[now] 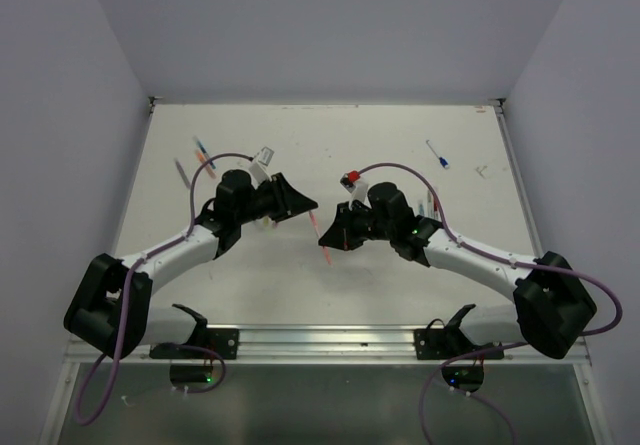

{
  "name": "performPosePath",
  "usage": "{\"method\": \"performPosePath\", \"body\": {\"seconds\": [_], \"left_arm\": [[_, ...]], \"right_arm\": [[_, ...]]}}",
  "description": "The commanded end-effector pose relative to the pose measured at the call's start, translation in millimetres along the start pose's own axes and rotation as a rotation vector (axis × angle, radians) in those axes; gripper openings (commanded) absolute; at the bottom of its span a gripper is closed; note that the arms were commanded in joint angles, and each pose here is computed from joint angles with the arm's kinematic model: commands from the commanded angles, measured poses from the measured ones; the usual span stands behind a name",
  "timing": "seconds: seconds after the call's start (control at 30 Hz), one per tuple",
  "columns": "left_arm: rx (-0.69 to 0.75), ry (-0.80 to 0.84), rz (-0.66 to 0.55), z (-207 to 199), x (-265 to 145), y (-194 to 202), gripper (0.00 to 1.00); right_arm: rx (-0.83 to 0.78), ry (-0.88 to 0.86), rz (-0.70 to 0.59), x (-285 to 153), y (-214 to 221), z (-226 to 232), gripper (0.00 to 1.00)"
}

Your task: Open the pen caps

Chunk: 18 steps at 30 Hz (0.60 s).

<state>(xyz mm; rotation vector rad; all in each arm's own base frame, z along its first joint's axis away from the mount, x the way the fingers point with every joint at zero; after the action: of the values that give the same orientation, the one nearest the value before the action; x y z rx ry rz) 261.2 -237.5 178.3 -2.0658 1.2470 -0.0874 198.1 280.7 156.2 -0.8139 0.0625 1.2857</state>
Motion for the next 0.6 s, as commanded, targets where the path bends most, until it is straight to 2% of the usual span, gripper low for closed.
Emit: {"method": "performPosePath", "body": {"seconds": [0.0, 0.3, 0.57], "left_arm": [[0.015, 0.062, -0.010, -11.6, 2.5, -1.6, 0.31], [-0.002, 0.073, 0.005, -9.6, 2.2, 4.9, 0.31], [-0.004, 0.081, 0.009, -10.7, 2.1, 5.4, 0.14]], "right_arm": [[-0.045, -0.022, -0.082, 0.9, -21.8, 14.4, 0.00], [-0.053, -0.012, -0.113, 0.9, -29.0, 16.0, 0.00], [-0.049, -0.019, -0.108, 2.1, -28.1, 16.6, 0.00]]}}
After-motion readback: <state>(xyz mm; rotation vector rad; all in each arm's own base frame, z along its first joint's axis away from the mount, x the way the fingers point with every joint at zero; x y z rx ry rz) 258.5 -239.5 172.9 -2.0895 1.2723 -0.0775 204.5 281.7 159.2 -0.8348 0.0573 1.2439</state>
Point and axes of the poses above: each gripper's point midway between its finger pads, its own x axis out along the fingers, its own z axis along the line the jaws close on, y = z × x, the point moved 4 cm from there along -x, back along the fingers, and after that the axes turned 10 degrees about x, right-handed, at the moved point
